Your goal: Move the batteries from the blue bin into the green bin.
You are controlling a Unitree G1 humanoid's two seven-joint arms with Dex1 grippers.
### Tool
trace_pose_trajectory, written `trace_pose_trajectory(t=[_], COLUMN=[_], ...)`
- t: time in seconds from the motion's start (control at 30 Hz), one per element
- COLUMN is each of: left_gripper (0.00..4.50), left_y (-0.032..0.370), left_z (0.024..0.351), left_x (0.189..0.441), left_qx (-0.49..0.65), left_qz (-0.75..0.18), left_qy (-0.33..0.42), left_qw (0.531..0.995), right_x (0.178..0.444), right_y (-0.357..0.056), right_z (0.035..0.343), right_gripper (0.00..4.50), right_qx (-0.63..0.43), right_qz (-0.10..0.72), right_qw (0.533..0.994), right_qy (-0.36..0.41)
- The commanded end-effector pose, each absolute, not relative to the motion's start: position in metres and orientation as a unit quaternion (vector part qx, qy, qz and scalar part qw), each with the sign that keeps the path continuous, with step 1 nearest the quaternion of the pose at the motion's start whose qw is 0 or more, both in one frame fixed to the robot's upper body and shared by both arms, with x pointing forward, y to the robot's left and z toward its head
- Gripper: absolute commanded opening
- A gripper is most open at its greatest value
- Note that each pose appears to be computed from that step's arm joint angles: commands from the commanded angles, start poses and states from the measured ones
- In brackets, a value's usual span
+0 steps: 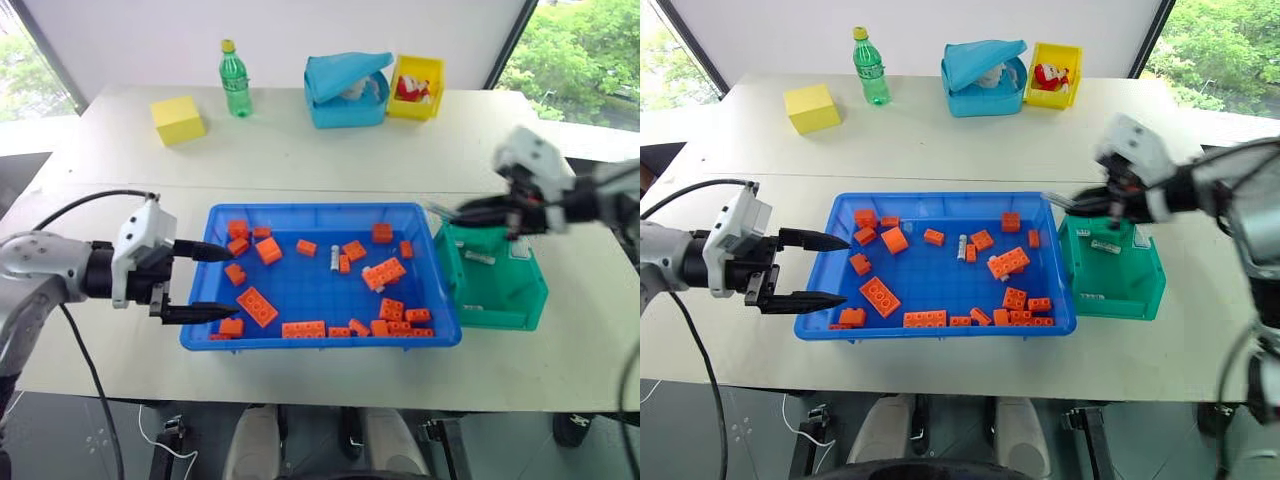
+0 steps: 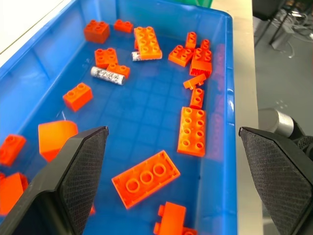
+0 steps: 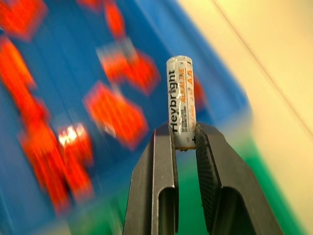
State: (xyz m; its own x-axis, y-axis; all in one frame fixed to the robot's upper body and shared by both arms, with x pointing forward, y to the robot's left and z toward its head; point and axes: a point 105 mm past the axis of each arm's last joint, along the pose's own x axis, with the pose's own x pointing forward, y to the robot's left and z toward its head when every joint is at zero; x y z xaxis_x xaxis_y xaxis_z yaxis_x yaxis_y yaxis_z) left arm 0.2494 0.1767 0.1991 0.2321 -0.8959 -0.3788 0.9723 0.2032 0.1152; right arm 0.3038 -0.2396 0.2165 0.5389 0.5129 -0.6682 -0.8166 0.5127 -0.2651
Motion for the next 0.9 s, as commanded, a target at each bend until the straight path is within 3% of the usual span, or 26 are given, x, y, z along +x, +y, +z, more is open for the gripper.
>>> trace_pose_trajectory(t=[0.03,0.13,0.3,0.47,0.6,0.73,0.9], left_gripper=[4.50,4.50,4.50,4.50,4.50,4.50,4.50], left_y=[0.174,0.171,0.166,0.163,0.161,0.160,0.160], left_z=[0.206,0.208,0.210,0.212,0.212,0.214,0.215], left_x=[0.256,0.261,0.265,0.264,0.262,0.260,0.257], left_qx=[0.178,0.184,0.188,0.190,0.191,0.192,0.194], left_qz=[-0.617,-0.624,-0.632,-0.635,-0.636,-0.634,-0.627], left_qy=[0.097,0.091,0.085,0.081,0.079,0.077,0.078], left_qw=[0.761,0.754,0.747,0.745,0.744,0.745,0.750], right_x=[0.296,0.294,0.308,0.328,0.335,0.340,0.351], right_y=[-0.264,-0.273,-0.264,-0.205,-0.149,-0.101,-0.070], right_z=[0.212,0.201,0.211,0.239,0.230,0.199,0.177], right_gripper=[0.02,0.02,2.43,2.43,2.43,4.25,4.40], right_qx=[-0.307,-0.315,-0.339,-0.344,-0.330,-0.354,-0.374], right_qz=[0.370,0.356,0.357,0.441,0.518,0.576,0.601], right_qw=[0.834,0.835,0.835,0.811,0.773,0.720,0.689], right_qy=[0.270,0.276,0.244,0.172,0.158,0.156,0.155])
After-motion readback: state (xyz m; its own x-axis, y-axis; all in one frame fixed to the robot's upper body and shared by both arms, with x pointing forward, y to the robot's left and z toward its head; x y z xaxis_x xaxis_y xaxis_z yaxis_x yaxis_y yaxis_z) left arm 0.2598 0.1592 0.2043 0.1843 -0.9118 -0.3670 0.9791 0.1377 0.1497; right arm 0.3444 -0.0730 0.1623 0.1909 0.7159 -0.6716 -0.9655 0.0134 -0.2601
